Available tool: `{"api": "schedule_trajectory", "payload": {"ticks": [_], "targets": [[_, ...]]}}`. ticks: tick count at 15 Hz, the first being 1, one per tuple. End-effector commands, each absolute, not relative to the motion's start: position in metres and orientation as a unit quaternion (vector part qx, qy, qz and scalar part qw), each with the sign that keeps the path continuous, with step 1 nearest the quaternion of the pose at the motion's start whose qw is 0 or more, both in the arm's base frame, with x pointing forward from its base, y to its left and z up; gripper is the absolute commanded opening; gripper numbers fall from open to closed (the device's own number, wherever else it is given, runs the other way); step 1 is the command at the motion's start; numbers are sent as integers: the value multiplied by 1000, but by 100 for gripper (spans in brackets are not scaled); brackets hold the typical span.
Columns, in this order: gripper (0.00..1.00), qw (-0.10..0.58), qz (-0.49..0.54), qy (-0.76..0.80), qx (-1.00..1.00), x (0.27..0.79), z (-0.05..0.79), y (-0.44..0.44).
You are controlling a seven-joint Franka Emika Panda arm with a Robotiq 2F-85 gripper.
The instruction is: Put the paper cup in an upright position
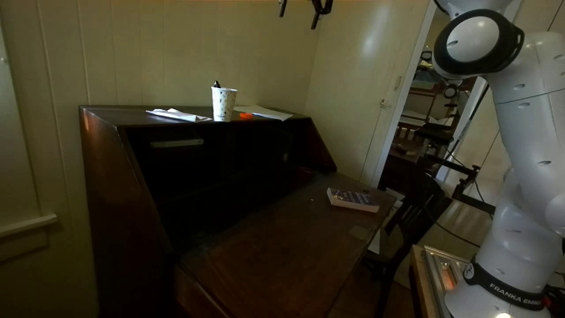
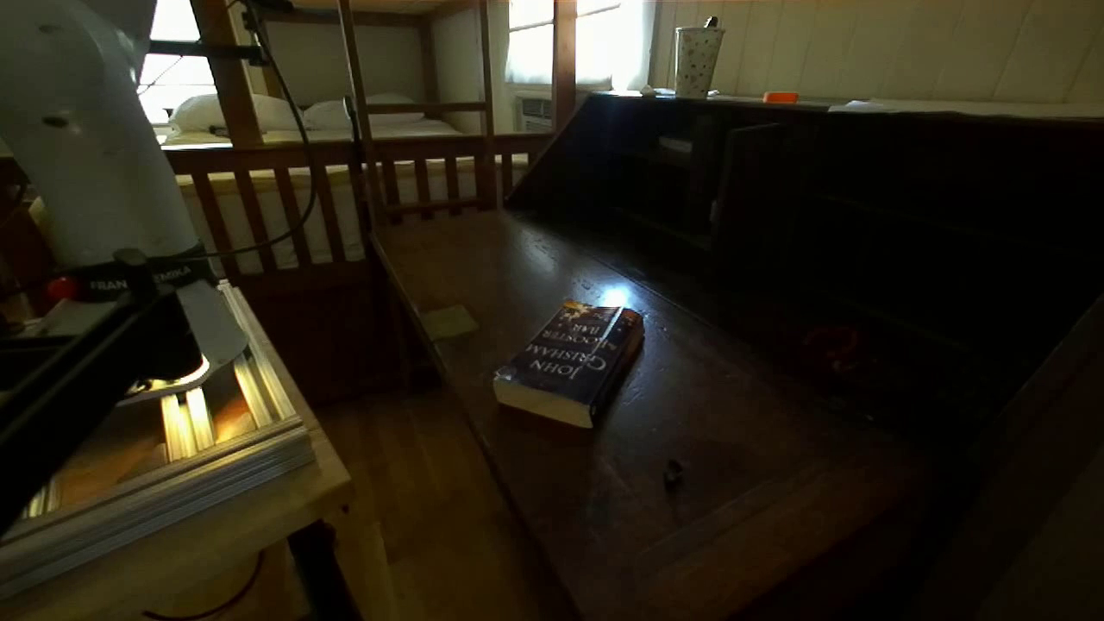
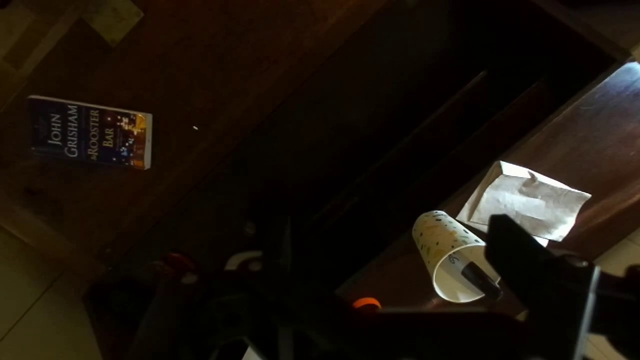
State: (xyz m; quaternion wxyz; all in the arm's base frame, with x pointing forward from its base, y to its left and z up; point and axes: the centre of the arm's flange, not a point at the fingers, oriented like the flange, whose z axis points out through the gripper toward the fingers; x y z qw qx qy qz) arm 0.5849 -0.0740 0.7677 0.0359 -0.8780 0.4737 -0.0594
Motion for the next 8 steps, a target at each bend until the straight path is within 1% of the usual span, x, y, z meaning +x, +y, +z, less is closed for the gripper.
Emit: {"api": "schedule_trajectory", "payload": {"ticks": [1,8], "targets": [[100,35,-58,473,-878,588,764,-73],[100,34,-54,474,-878,592,760,-73]]}}
